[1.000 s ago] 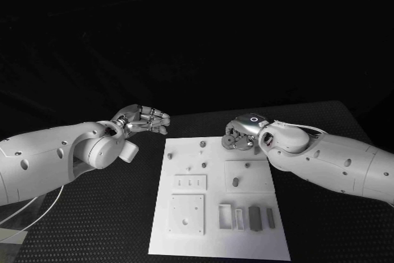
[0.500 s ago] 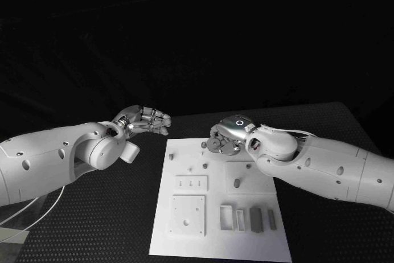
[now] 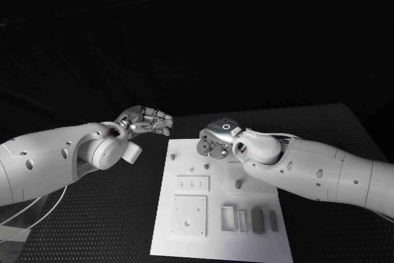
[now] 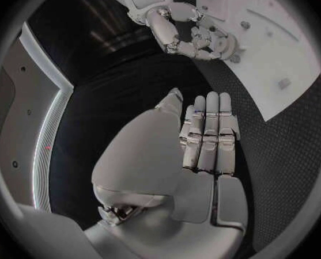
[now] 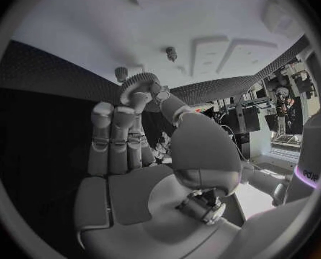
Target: Assemble the parts on the task board
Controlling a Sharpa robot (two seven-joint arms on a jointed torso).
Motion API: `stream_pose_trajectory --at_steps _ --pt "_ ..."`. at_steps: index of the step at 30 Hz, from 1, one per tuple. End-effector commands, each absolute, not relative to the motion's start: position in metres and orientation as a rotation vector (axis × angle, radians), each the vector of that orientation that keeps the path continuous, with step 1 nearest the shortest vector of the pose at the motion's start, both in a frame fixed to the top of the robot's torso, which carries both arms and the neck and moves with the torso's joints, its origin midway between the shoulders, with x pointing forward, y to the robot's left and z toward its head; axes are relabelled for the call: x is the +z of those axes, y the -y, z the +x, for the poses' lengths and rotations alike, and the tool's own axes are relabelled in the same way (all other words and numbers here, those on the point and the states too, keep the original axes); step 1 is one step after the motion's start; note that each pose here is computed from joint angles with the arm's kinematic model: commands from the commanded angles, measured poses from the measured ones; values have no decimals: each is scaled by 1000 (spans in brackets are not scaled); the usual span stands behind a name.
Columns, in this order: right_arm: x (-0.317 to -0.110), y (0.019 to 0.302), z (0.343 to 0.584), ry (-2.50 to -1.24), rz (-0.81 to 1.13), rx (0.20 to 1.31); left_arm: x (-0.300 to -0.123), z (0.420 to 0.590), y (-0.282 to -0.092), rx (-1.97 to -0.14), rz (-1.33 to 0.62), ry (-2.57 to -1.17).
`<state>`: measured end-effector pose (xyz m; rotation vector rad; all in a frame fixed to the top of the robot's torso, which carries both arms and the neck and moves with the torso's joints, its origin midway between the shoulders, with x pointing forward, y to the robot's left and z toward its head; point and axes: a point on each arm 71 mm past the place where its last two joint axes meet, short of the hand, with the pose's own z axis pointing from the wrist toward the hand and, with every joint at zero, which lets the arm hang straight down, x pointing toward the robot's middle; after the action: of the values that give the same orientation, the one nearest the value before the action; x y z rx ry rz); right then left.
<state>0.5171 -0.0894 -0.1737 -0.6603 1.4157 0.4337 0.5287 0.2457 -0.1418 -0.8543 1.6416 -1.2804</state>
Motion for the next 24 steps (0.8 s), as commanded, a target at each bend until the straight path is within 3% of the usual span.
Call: stream_pose_trajectory --at_steps 1,24 --pt "-178 85 517 -1414 -679 428 -141 529 -244 -1295 -846 -1640" --pt "-194 73 520 -1448 -686 440 -141 529 -242 -1298 -843 -1643"
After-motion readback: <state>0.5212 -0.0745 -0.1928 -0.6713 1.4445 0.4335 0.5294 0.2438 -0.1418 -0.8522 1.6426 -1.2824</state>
